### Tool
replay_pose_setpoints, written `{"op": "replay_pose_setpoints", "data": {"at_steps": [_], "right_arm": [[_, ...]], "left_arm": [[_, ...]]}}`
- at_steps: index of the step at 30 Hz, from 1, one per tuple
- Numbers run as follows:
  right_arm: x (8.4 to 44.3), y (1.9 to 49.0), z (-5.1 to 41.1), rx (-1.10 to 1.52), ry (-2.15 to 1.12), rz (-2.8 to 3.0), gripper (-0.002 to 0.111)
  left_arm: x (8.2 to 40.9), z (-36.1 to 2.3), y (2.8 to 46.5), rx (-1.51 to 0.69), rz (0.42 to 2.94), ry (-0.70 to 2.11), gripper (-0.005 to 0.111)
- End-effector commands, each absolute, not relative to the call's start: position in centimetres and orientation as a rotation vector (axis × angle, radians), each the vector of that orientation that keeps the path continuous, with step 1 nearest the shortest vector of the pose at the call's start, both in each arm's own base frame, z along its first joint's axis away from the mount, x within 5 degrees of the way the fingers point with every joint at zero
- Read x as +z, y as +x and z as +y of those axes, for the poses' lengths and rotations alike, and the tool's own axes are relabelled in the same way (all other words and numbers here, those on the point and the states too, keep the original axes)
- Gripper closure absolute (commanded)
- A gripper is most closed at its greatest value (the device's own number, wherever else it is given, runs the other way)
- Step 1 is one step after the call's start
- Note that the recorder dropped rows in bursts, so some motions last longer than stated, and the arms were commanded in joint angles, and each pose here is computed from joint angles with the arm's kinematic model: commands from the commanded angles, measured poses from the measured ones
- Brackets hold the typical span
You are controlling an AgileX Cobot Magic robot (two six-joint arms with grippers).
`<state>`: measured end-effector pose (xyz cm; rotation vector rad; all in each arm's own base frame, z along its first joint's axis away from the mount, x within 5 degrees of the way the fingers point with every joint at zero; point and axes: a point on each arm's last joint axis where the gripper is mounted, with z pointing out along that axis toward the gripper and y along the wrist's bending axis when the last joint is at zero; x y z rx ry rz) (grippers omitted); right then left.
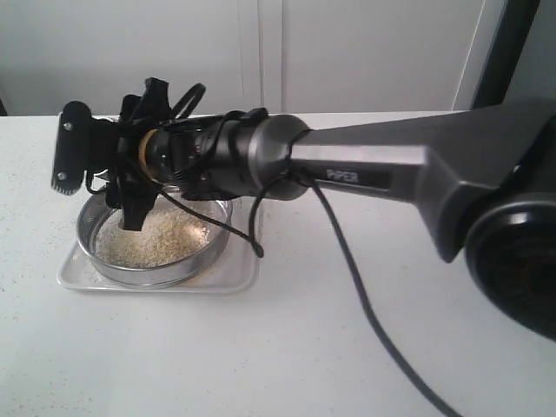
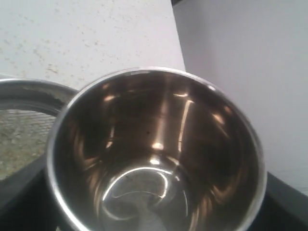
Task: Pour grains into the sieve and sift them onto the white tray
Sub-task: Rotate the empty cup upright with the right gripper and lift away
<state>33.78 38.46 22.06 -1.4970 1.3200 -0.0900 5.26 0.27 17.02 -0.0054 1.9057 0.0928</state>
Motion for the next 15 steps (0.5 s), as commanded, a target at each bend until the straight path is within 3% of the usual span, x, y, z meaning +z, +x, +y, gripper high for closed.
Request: {"op": "replay_pose_setpoints", "data": {"at_steps": [1,7,15], "right_arm": [[23.6,33.1,36.1,0.128,-1.477,1.268,0.108],[23.6,32.3,33.3,0.327,-1.506,1.17,0.108],[24.2,27.7,31.3,0.331,-1.806,0.775,0.108]], "left_arm": [[16.9,0.2,5.3,0.077,1.901,-0.005,0.107],[16.9,0.2,5.3,0.077,1.901,-0.005,0.107],[16.9,0.2,5.3,0.077,1.901,-0.005,0.107]]}}
